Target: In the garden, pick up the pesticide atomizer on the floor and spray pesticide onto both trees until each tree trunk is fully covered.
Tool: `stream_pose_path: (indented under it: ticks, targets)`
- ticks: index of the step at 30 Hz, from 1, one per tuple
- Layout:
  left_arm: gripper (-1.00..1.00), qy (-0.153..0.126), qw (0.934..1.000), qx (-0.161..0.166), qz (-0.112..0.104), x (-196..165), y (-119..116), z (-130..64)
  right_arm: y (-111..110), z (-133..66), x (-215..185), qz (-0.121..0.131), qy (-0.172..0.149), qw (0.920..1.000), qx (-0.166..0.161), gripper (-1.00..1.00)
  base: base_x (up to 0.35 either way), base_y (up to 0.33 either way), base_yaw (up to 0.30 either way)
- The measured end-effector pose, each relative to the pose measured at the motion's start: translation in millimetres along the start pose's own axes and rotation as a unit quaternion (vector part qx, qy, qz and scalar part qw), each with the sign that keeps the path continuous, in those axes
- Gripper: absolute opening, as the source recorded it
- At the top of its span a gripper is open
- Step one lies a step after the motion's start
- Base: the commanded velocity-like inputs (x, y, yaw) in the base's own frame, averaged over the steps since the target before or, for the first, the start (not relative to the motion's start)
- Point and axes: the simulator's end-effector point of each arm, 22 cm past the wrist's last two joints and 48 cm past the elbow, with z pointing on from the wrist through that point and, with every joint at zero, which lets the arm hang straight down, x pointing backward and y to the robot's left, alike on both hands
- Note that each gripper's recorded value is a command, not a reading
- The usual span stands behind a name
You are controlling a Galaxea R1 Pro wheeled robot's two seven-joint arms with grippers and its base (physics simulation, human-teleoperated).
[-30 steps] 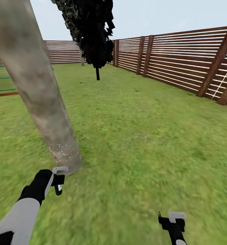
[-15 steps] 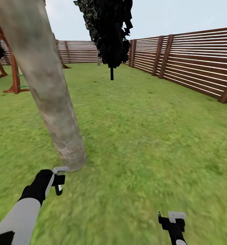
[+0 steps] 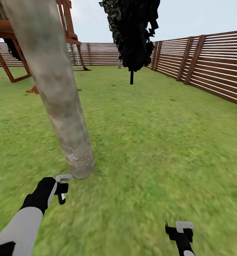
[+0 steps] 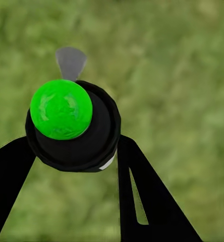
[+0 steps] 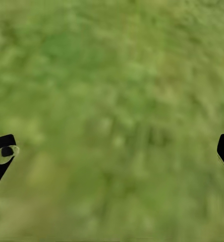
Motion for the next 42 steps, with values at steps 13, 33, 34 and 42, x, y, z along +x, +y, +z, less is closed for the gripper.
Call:
stream_pose_path:
  ticks: [13, 33, 34, 42]
  targets:
    - [-1.00, -0.006, 1.0000, 0.005, -0.002, -7, -6, -2.0, -1, 0.3, 0, 0.000, 0.000, 1.0000, 0.001, 1.00, 0.050, -0.272, 0.090]
    - [-1.00, -0.033, 0.9992, 0.022, -0.007, -92, -36, -48.2, -5, 0.7, 0, -0.001, 0.000, 1.0000, 0.004, 1.00, 0.041, -0.095, 0.114]
    - [-1.00, -0.033, 0.9992, 0.022, -0.007, -92, -36, -48.1, -5, 0.8, 0, -0.001, 0.000, 1.0000, 0.004, 1.00, 0.024, -0.267, 0.000]
    - [-1.00, -0.032, 0.9993, 0.021, -0.004, -90, -37, -47.4, -5, 0.8, 0, -0.001, 0.000, 1.0000, 0.004, 1.00, 0.007, -0.274, 0.097]
